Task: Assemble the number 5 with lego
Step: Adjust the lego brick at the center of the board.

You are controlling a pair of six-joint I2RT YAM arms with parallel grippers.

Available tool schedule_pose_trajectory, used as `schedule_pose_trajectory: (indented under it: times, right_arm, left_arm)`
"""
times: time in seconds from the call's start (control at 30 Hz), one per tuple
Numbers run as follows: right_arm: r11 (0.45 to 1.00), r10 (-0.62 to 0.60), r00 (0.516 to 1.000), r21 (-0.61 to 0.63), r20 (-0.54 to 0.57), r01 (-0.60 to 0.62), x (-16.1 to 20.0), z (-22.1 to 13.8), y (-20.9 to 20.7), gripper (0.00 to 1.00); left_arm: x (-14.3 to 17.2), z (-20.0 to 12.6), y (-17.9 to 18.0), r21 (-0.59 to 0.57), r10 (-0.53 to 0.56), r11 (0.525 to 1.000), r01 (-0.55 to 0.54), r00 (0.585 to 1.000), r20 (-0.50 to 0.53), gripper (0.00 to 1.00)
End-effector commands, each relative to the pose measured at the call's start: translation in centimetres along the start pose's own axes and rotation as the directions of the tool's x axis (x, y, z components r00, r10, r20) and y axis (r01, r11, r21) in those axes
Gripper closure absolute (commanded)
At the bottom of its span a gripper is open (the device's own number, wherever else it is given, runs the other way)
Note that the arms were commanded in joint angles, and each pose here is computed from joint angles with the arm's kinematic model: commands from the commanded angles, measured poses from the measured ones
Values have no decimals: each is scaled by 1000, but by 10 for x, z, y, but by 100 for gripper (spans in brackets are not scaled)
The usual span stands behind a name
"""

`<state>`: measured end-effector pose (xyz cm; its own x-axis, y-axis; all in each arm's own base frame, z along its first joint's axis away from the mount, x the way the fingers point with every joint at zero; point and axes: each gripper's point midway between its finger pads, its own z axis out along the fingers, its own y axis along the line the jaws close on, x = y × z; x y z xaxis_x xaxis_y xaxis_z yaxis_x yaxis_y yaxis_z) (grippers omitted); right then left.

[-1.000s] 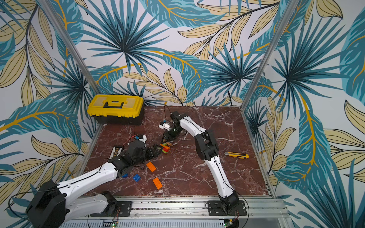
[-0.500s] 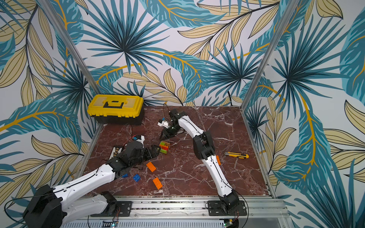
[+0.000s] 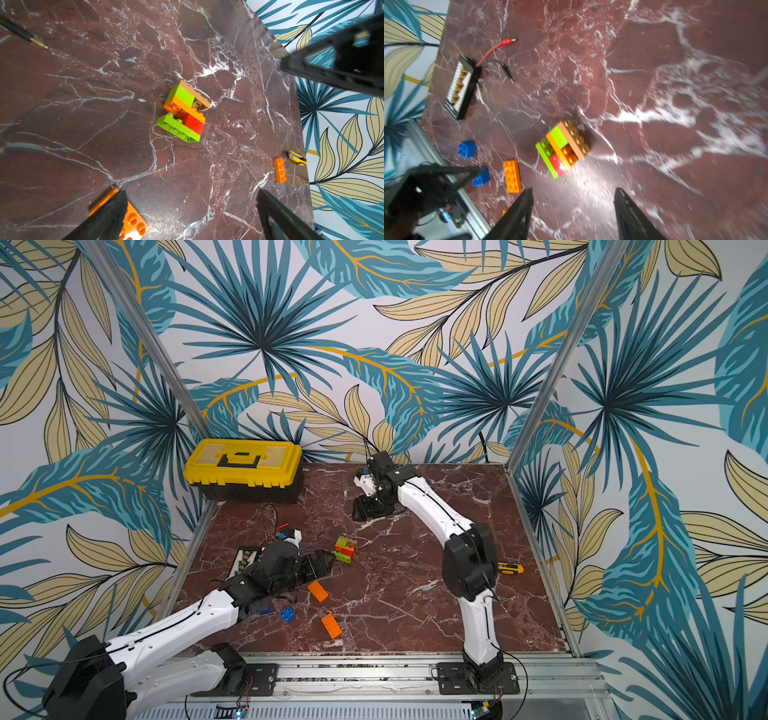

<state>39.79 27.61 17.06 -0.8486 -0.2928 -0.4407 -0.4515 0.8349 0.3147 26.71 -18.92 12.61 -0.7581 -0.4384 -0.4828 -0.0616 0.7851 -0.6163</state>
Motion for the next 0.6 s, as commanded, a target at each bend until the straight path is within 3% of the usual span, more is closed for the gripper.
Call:
schedule_pose_trajectory:
  times: [0.0, 0.13, 0.23, 0.33, 0.43, 0.57]
  right_arm:
    - [961, 154, 954, 186, 258, -205, 7, -19, -35, 32]
    - [850, 300, 889, 326, 347, -414, 75, -46, -88, 28]
    - [815, 408, 839, 270, 360, -513, 116, -47, -94, 29]
    - [851, 495, 820, 32, 288, -525, 136, -25, -56, 33]
    - [893, 427, 874, 47, 233, -449, 157, -11, -25, 32]
    - [921, 377, 910, 31, 175, -388, 174, 13, 10, 33]
  left_arm:
    - [14, -6, 14, -29, 18, 999, -20, 998, -52, 0]
    - [20, -10, 6, 10, 52, 999, -51, 994, -93, 0]
    - [33, -12, 12, -26, 65, 997, -70, 984, -164, 0]
    - [46, -19, 25, -103, 59, 991, -82, 977, -205, 0]
    - [48, -28, 45, -196, 18, 979, -54, 984, -179, 0]
    - [41, -46, 74, -346, -55, 938, 17, 993, -102, 0]
